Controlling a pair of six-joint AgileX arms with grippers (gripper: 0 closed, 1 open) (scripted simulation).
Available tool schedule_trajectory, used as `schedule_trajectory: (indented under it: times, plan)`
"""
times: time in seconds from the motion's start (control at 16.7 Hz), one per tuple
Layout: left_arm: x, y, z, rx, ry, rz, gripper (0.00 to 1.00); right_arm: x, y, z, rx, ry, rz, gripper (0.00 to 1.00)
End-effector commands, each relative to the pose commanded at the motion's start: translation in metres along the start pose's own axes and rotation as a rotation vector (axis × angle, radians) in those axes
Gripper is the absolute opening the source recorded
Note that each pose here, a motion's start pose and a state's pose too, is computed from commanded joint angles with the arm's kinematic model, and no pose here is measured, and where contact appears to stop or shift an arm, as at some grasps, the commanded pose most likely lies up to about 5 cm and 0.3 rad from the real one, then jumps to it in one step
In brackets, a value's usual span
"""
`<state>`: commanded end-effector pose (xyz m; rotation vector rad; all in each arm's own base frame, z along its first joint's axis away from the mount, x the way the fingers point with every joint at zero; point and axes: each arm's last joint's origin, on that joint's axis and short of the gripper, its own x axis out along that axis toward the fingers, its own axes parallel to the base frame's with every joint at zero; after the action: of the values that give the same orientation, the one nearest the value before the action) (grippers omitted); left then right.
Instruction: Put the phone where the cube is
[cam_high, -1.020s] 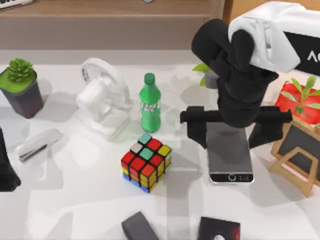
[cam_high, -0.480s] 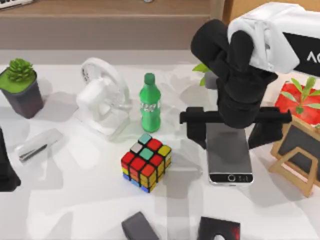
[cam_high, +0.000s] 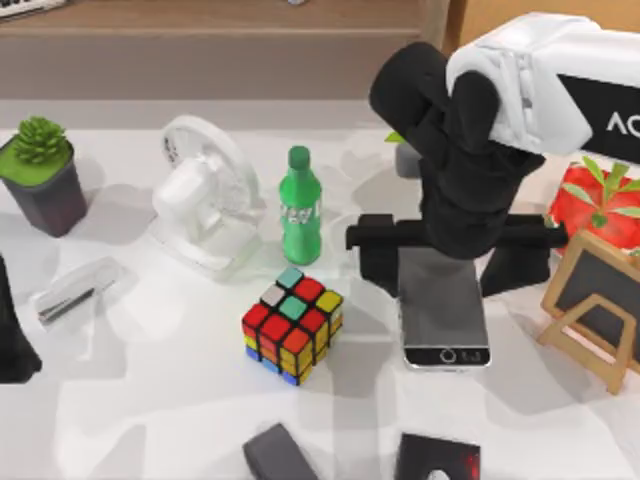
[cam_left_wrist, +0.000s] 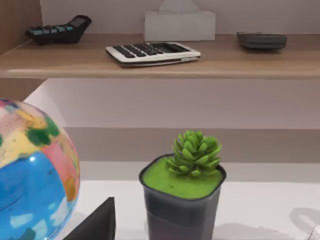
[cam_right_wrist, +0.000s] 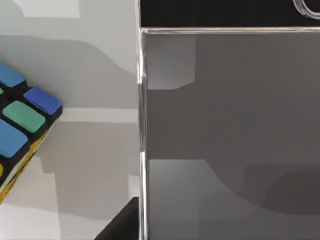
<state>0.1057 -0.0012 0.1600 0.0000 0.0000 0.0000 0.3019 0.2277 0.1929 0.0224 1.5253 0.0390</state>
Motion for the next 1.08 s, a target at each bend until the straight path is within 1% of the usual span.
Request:
schedule_trajectory:
  times: [0.36, 0.6, 1.08]
  plan:
    - [0.000, 0.000, 0.000, 0.000, 0.000, 0.000, 1.00, 0.009, 0.004, -0.001, -0.008, -0.020, 0.019, 0.00]
    - [0.000, 0.000, 0.000, 0.000, 0.000, 0.000, 1.00, 0.020, 0.002, 0.000, -0.002, -0.018, 0.017, 0.00]
    - [0.000, 0.000, 0.000, 0.000, 0.000, 0.000, 1.00, 0.055, -0.012, 0.000, 0.023, 0.042, -0.040, 0.00]
